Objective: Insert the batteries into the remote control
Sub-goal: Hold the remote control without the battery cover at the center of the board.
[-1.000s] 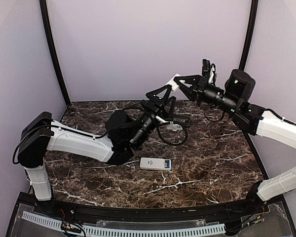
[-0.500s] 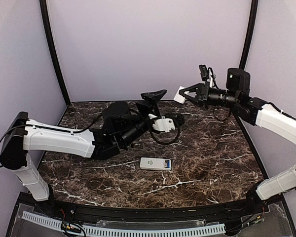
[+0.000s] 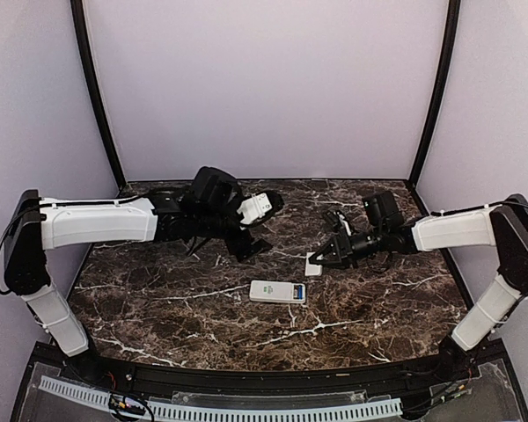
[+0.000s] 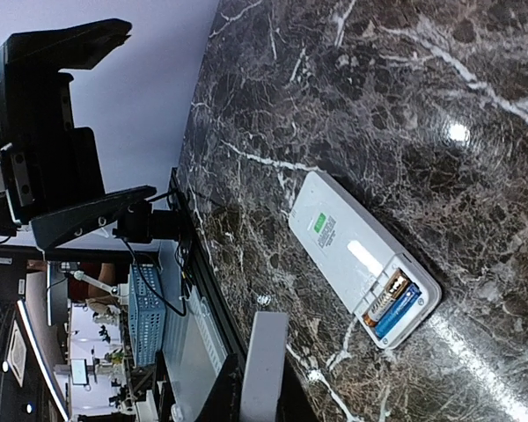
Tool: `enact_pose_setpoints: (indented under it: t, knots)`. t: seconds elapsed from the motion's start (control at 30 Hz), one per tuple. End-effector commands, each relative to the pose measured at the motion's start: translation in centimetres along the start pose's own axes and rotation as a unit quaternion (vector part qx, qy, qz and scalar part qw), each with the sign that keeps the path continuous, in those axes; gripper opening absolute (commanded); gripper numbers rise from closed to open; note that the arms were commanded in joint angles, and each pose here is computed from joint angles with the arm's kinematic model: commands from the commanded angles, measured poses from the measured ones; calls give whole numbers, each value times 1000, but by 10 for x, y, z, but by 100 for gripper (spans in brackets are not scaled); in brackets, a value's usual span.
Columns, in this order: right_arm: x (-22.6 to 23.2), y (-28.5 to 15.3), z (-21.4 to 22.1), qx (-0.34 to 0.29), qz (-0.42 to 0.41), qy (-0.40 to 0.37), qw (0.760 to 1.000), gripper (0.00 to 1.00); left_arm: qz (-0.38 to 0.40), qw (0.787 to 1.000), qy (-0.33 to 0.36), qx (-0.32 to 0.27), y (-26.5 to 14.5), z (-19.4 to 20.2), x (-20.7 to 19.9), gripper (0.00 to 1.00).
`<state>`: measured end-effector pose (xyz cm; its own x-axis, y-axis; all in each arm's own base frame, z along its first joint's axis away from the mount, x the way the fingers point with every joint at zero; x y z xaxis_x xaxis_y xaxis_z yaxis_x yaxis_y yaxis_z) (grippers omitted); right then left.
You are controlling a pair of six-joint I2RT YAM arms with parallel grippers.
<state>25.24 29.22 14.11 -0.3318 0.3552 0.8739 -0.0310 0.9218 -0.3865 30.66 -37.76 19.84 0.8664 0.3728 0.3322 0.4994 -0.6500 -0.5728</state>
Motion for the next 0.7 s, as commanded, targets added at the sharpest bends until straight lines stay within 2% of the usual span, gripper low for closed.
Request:
enact_pose_setpoints:
  t: [0.0,0.4,0.67]
  knots:
    - [-10,14,2,21,-40,-17,999,0,58,986,-113,112,11,66,-30,93]
    - [-67,42,24,61,-38,40,997,0,76,978,-115,156,38,101,-46,93]
    - [-75,45,29,67,-43,63,995,0,80,977,-102,168,44,109,-48,94]
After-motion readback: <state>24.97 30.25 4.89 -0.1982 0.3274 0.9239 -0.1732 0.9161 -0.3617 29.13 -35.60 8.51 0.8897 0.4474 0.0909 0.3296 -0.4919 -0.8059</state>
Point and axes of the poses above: each gripper's point midway between its finger pads, its own y axis out along the fingers, its own x axis along the line the jaws close on, z = x × y, the point moved 1 cm from there along -y, back along the fingers
